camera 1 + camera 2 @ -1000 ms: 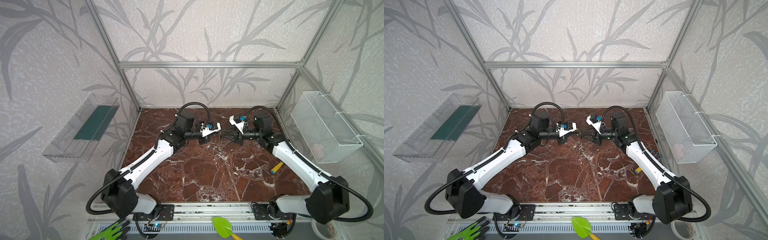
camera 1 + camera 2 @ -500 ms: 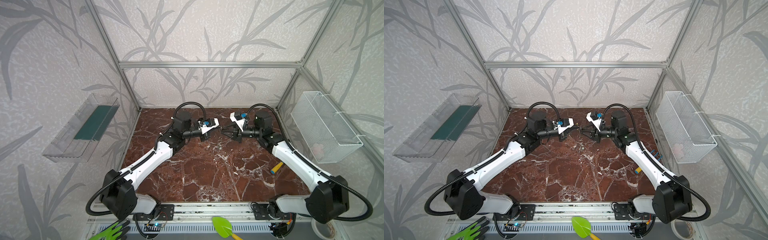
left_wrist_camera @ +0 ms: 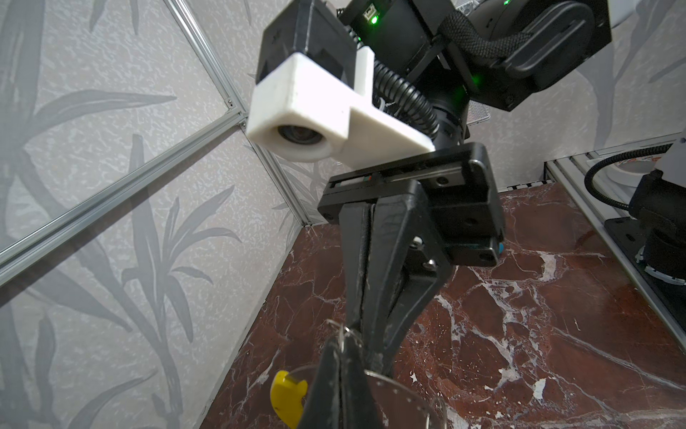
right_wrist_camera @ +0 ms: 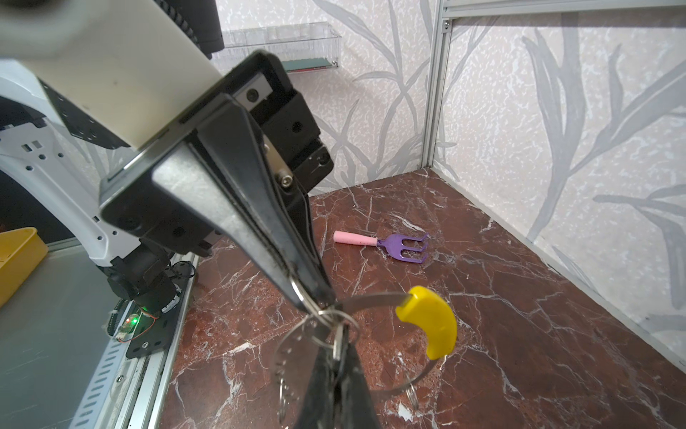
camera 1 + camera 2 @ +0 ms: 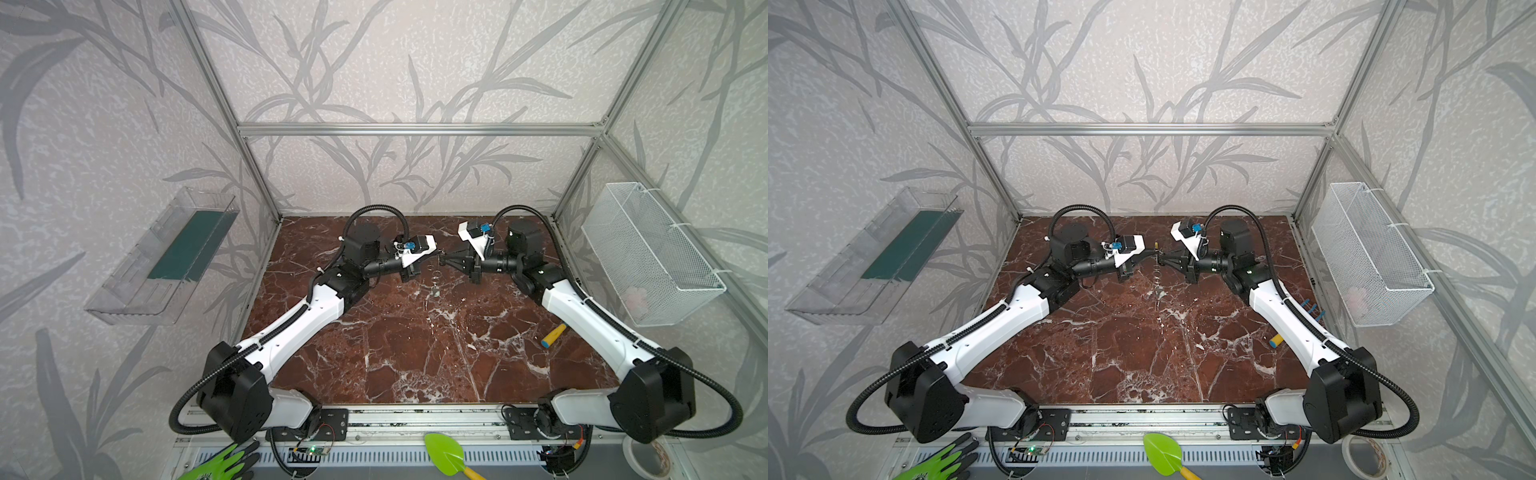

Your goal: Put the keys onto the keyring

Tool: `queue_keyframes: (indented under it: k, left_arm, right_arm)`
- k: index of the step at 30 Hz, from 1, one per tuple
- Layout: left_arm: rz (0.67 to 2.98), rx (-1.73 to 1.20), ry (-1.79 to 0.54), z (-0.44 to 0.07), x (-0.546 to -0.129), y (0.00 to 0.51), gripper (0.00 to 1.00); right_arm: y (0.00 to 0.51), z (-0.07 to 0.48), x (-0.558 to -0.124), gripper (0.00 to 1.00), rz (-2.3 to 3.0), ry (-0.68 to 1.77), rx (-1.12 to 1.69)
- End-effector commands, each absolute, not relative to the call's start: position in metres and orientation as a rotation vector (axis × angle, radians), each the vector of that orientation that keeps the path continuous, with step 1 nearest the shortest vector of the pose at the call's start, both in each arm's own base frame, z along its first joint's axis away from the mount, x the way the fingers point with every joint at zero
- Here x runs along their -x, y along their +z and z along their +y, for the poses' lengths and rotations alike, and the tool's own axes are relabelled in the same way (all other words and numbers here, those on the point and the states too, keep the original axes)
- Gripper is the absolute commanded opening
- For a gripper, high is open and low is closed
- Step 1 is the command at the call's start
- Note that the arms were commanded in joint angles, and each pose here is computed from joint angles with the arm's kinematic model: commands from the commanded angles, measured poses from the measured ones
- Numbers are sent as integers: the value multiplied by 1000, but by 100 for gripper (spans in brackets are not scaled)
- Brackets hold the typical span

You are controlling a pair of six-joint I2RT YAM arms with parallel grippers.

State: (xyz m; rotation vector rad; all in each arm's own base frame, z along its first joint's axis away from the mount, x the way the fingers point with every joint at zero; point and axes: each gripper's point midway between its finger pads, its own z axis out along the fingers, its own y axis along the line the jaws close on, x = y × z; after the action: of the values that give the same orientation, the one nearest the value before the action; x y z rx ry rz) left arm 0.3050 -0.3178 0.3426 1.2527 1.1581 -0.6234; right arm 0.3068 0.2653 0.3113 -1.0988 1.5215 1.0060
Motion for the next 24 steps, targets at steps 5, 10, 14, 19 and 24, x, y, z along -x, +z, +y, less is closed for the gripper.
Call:
queue_keyframes:
  k: [5,10,14,19,24]
  left_arm:
    - [1039,-1128,-647,-303,-303,388,0]
    - [1006,-1114,-689,-303,-299,395,0]
    - [967,-1088,-763,-306,-295,400,0]
    - [955,-1048,-812,-309,-296,400,0]
    - [957,-1047,-808,-309,-297,399,0]
  right_arm:
    - [313,263,-299,0,1519,957,1171]
    - [312,267,-296,0,1530,1005,1209]
    - [313,277,-295,0,1521,1014,1267]
    - [319,285,-294,0,1487,1031,1299]
    - [312,284,-297,7,1521,1002,1288]
